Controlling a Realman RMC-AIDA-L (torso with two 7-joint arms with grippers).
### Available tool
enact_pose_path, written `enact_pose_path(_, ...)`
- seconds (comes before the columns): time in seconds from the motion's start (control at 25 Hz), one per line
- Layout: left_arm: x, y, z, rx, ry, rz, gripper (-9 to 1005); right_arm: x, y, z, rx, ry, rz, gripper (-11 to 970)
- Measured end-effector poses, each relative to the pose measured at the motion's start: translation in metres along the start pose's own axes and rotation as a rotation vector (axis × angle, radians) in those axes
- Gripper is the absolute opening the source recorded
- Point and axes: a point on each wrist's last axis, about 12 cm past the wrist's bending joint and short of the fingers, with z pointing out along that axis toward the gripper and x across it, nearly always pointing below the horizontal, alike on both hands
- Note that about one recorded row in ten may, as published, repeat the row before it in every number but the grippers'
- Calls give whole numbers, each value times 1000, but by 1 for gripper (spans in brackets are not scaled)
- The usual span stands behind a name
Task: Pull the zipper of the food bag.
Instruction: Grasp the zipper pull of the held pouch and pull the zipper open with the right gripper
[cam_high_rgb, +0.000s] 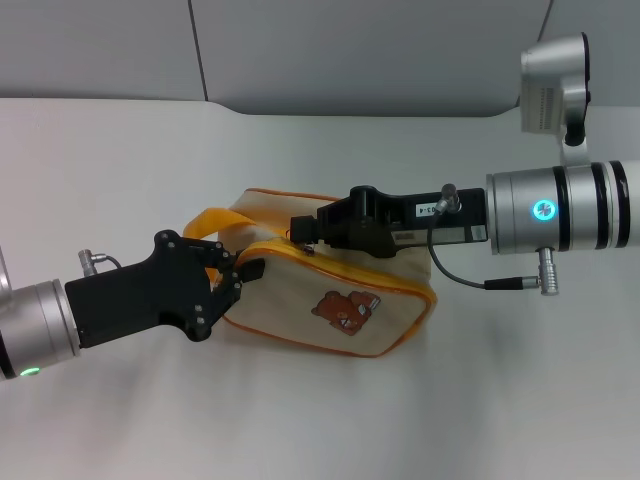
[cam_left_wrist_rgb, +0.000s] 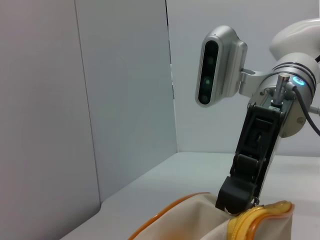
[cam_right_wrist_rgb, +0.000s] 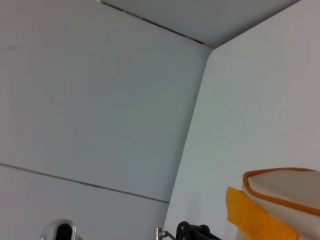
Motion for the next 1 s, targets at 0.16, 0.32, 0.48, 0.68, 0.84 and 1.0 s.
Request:
enact_pose_path(0.16, 1, 0, -1, -3, 0, -2, 59, -1, 0, -2, 4, -3, -24, 11)
enact_pose_path(0.32, 1, 0, -2, -11, 2, -6, 59, 1, -3, -8, 30, -4, -46, 0)
enact_pose_path(0.48, 4, 2, -5, -36, 19, -17, 59, 7, -15, -32, 65, -48, -33, 1)
enact_pose_path(0.68, 7, 3, -11, -70, 22, -30, 60, 13, -32, -74, 136, -126, -16, 0)
enact_pose_path(0.84, 7, 3, -12, -70, 20, -32, 60, 16, -35, -89, 136, -166, -20, 0)
enact_pose_path(1.0, 7, 1, -11, -62, 19, -32, 60, 15, -33, -91, 121, -169, -26, -1)
